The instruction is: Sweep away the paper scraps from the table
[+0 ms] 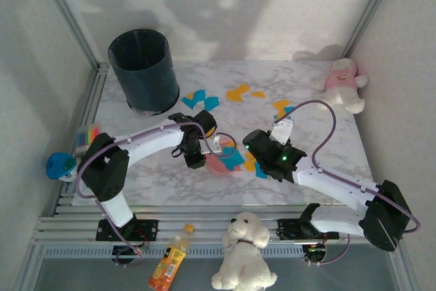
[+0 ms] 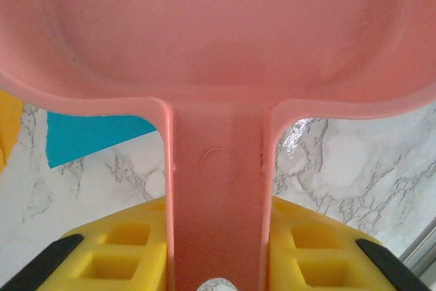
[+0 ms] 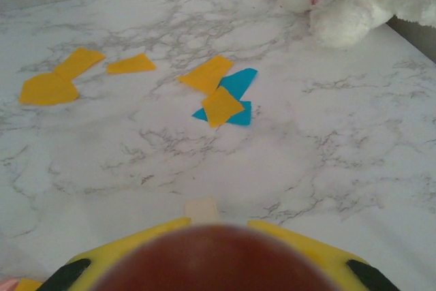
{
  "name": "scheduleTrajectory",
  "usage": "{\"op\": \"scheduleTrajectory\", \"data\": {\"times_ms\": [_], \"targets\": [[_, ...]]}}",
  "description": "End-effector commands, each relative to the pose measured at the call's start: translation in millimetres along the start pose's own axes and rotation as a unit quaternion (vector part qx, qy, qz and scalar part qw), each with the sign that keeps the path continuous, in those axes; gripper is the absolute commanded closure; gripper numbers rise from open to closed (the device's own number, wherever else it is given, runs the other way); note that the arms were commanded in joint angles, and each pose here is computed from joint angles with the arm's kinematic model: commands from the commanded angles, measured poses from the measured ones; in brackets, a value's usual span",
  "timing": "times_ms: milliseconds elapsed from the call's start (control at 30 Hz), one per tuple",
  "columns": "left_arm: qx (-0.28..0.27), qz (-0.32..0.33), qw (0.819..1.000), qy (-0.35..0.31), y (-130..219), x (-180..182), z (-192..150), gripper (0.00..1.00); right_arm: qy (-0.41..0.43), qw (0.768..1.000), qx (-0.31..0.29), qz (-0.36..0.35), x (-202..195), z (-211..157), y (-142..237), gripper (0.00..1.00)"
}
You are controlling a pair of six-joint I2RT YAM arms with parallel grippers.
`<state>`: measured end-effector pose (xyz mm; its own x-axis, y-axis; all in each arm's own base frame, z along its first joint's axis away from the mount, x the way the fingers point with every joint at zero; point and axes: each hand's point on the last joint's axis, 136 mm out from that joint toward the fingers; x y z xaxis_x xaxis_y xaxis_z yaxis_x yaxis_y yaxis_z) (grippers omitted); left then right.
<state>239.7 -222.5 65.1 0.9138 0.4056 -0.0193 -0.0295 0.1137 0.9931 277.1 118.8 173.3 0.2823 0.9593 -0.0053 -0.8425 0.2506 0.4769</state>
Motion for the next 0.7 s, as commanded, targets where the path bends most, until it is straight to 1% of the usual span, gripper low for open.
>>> {"op": "scheduleTrajectory", "data": {"times_ms": [0,167,667], "targets": [[0.01,-0.015,1.0,-0.017,4,-13,-9,1.0,-0.005,1.0,0.012,0.014,9,-13,-4,1.0],[0.007,-0.025,1.0,-0.018,3,-18,-7,1.0,-0.005,0.998,0.013,0.062,37,-10,-6,1.0],[0.011,-0.03,0.999,0.0,-6,-19,-3,1.0,0.015,0.988,0.016,0.155,95,2,-9,1.0]]}}
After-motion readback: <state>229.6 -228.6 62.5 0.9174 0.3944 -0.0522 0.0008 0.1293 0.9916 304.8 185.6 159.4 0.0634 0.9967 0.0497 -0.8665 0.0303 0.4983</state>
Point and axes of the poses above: each hand's point on the last joint's axis, 136 mm out from that joint toward the fingers, its own y axis back along the fingers, its own x axis along the line the jaws close on, z = x × y, and after that the axes turned 2 degrees about y, right-handed
